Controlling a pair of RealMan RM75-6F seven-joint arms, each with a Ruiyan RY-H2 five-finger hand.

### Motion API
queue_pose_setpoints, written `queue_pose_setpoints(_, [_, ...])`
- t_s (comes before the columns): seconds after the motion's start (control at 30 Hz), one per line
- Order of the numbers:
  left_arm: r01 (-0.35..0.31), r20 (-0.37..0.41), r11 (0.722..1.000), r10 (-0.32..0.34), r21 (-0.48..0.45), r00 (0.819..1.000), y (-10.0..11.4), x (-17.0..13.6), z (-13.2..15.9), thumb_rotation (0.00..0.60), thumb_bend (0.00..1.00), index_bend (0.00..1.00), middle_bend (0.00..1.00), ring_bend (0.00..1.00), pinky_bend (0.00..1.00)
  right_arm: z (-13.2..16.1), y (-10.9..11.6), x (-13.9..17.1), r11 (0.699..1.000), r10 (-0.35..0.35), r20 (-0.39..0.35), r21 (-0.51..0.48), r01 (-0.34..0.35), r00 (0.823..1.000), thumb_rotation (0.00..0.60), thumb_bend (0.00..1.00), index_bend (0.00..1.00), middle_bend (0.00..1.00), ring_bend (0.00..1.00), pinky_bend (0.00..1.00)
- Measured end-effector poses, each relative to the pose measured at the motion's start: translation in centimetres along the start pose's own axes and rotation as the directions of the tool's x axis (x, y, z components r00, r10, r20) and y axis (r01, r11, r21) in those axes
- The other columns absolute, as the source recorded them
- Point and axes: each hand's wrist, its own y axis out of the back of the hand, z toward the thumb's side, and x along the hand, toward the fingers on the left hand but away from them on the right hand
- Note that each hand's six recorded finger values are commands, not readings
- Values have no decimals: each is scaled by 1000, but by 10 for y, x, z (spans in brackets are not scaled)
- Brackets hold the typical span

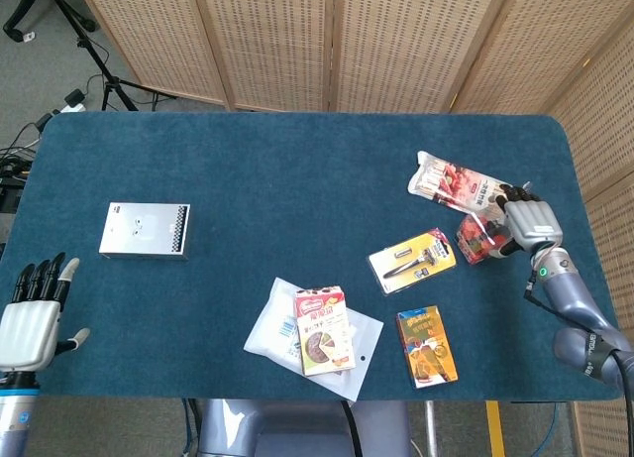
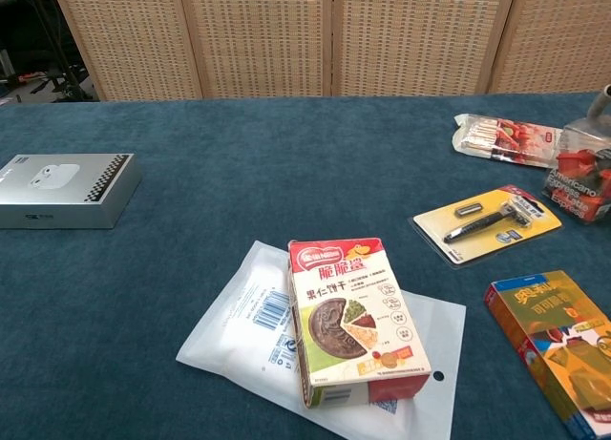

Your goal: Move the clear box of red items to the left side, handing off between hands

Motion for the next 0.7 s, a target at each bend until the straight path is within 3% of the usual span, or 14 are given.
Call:
queue_pose_setpoints(0.27, [-12,-2,1000,12,-16,1000,4,-2,-2,600,0,0,0,0,0,-2,-15,3,1000,29,8,2,-29,1000,600,208,460,299,221,306])
queue_pose_setpoints(0.5, [-11,1,1000,11,-20,1000,5,-2,-2,600,0,0,0,0,0,0,-6,5,1000,-15,7,17,14,1000,600,227,580,438,372,422])
queue_pose_setpoints(0.7, [-10,1,1000,10,-25,1000,5,-2,-2,600,0,0,0,0,0,9,5,9,998,-54,-11,33,54,998,600,249,644,492,431,482])
